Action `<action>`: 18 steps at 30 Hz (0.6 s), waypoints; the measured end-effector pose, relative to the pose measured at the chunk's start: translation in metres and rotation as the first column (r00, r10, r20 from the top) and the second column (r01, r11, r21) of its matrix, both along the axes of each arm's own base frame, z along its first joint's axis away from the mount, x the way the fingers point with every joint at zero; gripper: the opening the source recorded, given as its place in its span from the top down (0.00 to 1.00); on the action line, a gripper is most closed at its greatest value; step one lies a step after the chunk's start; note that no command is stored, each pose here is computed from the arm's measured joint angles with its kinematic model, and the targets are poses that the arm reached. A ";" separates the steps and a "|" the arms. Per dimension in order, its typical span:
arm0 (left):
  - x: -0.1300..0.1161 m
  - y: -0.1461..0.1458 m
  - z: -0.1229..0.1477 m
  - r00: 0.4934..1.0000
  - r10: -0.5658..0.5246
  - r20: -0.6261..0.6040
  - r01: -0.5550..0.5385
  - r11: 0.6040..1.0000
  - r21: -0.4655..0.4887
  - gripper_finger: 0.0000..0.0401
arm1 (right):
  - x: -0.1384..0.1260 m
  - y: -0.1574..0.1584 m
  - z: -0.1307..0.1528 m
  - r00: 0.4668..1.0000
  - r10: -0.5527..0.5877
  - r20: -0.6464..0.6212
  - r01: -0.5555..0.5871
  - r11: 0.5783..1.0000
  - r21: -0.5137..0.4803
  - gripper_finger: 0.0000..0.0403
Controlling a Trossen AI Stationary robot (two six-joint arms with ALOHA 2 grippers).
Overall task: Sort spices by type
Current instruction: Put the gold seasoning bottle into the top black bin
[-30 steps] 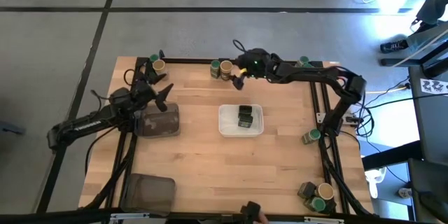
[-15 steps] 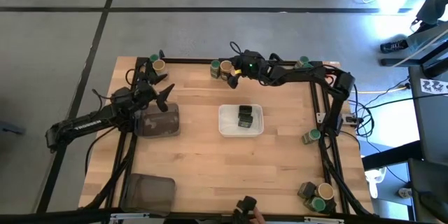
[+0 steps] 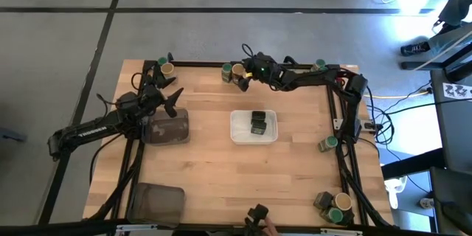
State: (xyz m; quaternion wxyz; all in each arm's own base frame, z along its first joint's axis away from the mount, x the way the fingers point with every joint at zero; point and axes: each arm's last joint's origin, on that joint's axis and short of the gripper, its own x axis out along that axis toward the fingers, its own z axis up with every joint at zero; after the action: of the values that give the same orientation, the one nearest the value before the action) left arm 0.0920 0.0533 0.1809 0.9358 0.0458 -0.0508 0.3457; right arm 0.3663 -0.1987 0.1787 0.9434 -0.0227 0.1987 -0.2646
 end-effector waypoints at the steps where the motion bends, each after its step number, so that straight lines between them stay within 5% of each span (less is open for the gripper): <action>1: 0.000 0.000 0.000 1.000 0.000 0.000 0.000 1.000 0.002 0.34 | 0.000 0.000 -0.004 1.000 0.001 -0.013 0.000 1.000 0.009 0.08; 13: 0.000 0.000 0.000 1.000 0.002 -0.009 -0.002 1.000 0.006 0.34 | 0.007 -0.004 -0.031 1.000 -0.018 0.010 0.017 0.999 0.046 0.09; 18: 0.000 0.000 0.000 1.000 0.004 -0.016 -0.004 1.000 0.014 0.34 | 0.009 -0.005 -0.035 0.999 -0.027 0.029 0.025 0.998 0.059 0.18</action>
State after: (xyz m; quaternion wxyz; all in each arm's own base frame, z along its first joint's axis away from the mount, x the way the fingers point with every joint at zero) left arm 0.0922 0.0534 0.1805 0.9352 0.0553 -0.0459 0.3468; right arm 0.3751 -0.2034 0.1434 0.9430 0.0116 0.1924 -0.2714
